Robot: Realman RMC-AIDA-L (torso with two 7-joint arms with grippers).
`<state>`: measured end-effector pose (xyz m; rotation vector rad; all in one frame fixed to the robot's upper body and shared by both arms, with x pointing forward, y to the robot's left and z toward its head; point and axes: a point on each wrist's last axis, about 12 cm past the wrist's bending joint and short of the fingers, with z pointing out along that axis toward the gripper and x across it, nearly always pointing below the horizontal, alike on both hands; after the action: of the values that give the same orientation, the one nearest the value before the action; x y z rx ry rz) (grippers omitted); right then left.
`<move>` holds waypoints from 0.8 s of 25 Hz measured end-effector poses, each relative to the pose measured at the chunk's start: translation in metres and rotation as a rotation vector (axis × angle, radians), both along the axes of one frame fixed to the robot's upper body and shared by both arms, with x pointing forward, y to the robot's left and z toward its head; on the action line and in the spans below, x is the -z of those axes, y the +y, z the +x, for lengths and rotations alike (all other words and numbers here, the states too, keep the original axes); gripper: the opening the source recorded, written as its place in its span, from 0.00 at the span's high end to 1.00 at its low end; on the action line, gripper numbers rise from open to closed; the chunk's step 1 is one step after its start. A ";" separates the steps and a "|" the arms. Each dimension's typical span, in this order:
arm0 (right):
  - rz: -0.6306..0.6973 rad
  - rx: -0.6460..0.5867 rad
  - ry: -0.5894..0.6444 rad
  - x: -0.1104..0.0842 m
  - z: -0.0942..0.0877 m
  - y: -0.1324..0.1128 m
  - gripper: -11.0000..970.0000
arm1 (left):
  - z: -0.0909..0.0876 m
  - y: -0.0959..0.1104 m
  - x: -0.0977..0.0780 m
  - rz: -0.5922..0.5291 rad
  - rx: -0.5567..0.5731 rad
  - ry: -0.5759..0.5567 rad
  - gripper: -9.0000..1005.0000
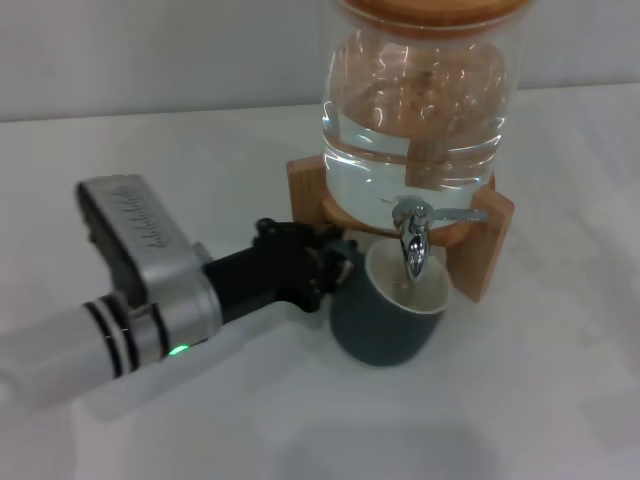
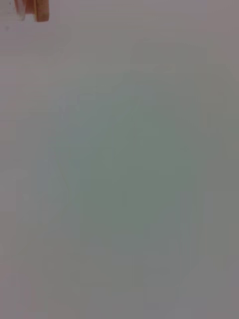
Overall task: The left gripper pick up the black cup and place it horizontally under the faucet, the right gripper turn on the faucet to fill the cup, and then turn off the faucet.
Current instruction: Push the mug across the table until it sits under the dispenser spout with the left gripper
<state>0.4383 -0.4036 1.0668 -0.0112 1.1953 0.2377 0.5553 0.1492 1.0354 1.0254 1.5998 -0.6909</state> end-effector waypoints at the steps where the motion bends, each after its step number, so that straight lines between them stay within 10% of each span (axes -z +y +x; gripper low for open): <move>1: 0.000 0.000 0.000 0.000 0.000 0.000 0.21 | 0.000 -0.005 0.000 0.013 0.005 0.000 0.84; 20: 0.001 0.016 0.000 0.001 -0.005 -0.003 0.21 | -0.010 -0.014 0.005 0.020 0.027 0.039 0.85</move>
<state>0.4334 -0.4066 1.0662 -0.0006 1.1946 0.2240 0.5456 0.1348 1.0309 1.0552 1.6324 -0.7183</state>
